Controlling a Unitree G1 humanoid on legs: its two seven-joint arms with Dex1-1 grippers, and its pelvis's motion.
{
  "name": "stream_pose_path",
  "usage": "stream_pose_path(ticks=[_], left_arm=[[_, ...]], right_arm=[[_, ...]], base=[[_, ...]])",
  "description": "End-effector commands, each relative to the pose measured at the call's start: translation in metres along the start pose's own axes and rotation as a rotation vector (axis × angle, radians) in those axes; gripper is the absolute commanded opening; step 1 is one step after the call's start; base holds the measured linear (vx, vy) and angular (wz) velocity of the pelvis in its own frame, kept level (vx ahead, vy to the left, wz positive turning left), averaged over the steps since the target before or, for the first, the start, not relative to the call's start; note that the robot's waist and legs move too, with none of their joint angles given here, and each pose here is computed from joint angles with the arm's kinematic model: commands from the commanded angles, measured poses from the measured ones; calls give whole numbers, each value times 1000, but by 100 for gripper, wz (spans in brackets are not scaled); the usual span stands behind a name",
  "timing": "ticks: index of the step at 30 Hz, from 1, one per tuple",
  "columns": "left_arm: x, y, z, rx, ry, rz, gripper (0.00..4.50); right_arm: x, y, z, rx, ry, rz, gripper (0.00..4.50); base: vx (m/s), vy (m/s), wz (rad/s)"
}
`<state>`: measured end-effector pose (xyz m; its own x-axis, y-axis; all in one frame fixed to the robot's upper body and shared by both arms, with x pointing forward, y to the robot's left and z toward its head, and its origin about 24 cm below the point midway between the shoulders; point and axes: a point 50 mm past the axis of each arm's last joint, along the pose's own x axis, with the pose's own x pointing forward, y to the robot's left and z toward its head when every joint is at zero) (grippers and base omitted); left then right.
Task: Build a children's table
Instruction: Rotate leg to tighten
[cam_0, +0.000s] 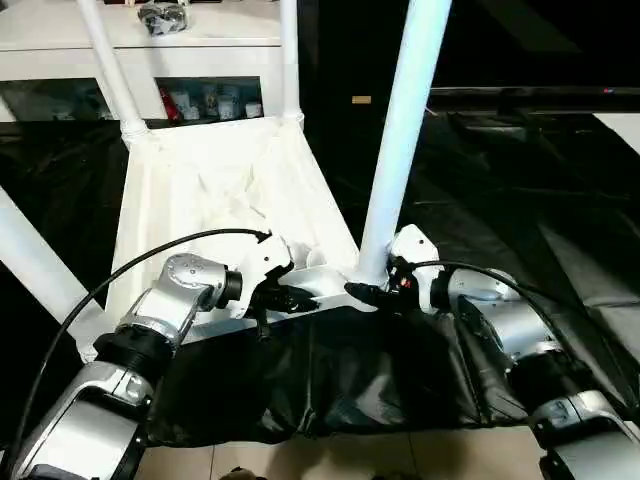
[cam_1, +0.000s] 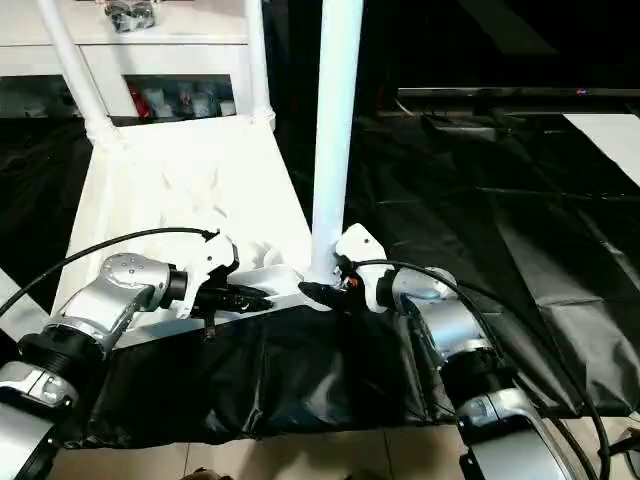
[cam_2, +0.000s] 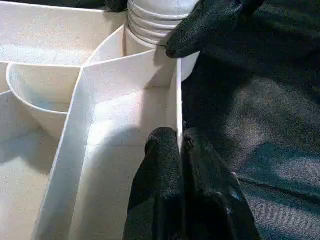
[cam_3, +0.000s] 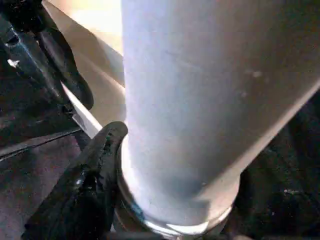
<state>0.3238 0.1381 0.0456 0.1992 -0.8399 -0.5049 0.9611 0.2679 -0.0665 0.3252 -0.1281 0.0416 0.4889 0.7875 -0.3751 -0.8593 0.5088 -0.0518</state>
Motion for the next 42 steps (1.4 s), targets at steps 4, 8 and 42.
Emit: stream_pose_path(ticks=[4,8,42], left_arm=[[28,7,18,-51,-37,147,0],[52,1,29,-72,-63,179,0],[5,-16,9,90,-40,-260,0]], right_arm=[[23,7,-9,95,9,-179,273],[42,17,-12,171,12,-306,272],[-11,16,-8,-59,11,370,331]], base=[[0,0,0],[0,0,0],[5,-3,1]])
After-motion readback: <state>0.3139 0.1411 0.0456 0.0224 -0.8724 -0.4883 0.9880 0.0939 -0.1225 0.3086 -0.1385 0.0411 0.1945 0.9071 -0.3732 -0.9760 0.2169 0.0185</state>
